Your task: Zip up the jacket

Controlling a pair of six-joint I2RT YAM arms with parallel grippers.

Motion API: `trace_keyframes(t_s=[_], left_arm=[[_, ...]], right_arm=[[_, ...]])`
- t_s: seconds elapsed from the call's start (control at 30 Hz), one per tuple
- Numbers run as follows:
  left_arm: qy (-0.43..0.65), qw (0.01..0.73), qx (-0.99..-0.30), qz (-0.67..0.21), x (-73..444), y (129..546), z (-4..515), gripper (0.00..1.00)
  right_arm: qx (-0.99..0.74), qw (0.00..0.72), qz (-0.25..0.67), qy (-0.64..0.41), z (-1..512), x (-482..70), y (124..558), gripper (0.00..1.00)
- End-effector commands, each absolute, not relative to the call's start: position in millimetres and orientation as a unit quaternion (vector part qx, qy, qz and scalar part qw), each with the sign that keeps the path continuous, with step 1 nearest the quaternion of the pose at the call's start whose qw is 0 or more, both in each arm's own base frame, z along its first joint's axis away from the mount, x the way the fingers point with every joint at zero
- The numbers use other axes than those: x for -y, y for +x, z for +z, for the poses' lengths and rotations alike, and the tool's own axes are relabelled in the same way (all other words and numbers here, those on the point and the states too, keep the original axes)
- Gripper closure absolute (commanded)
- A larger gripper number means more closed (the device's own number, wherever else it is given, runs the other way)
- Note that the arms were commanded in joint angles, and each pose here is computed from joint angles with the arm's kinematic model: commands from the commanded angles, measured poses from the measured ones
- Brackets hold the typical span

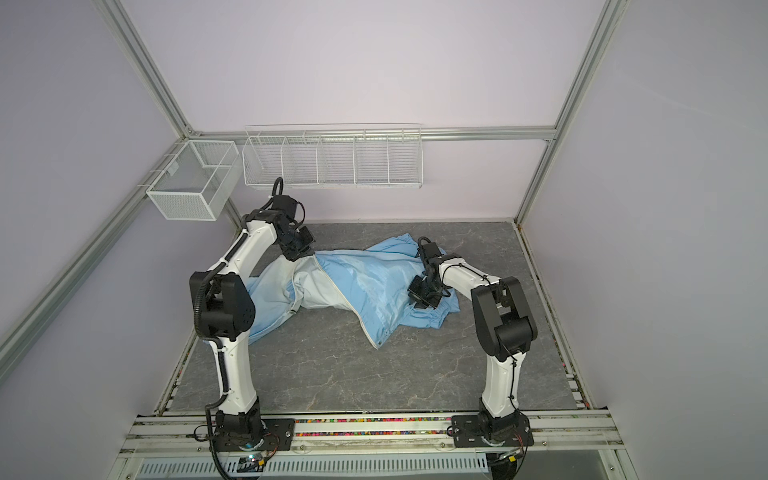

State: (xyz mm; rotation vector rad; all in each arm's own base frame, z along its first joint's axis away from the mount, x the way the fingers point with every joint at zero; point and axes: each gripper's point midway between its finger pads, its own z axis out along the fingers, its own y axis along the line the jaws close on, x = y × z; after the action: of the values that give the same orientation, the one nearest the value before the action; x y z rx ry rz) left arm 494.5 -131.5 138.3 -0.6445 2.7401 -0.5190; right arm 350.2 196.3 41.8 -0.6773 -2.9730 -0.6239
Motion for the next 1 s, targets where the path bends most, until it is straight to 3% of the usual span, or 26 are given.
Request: trace_keyframes(t_s=[0.0,0.07,0.33,0.53,0.67,0.83,0.97], left_arm=[[-0.225,0.15,-0.945,-0.182,127,487,155,1.0],[-0.228,0.155,-0.944,-0.18,123,486,158,1.0],[-0.219,0.163,-0.948,-0.164,107,464,181,1.0],[-0.187,0.137,-0.964,-0.128,95,408,187,1.0],[-0.147,0.095,-0.98,-0.094,88,346,189,1.0],[-0.101,0.037,-0.991,-0.085,87,289,207,1.0],[-0.078,0.024,-0.99,-0.116,113,297,205,1.0]], right_arm=[[0.955,-0.009,-0.206,-0.215,66,-196,350,0.89],[0.954,-0.017,-0.214,-0.209,82,-195,345,0.93],[0.954,-0.035,-0.24,-0.176,158,-178,296,0.93],[0.956,-0.002,-0.253,-0.145,189,-162,239,0.93],[0.951,-0.028,-0.284,-0.114,226,-157,219,0.93],[0.913,-0.06,-0.392,-0.099,278,-171,230,0.93],[0.868,-0.067,-0.479,-0.114,302,-192,280,0.93]])
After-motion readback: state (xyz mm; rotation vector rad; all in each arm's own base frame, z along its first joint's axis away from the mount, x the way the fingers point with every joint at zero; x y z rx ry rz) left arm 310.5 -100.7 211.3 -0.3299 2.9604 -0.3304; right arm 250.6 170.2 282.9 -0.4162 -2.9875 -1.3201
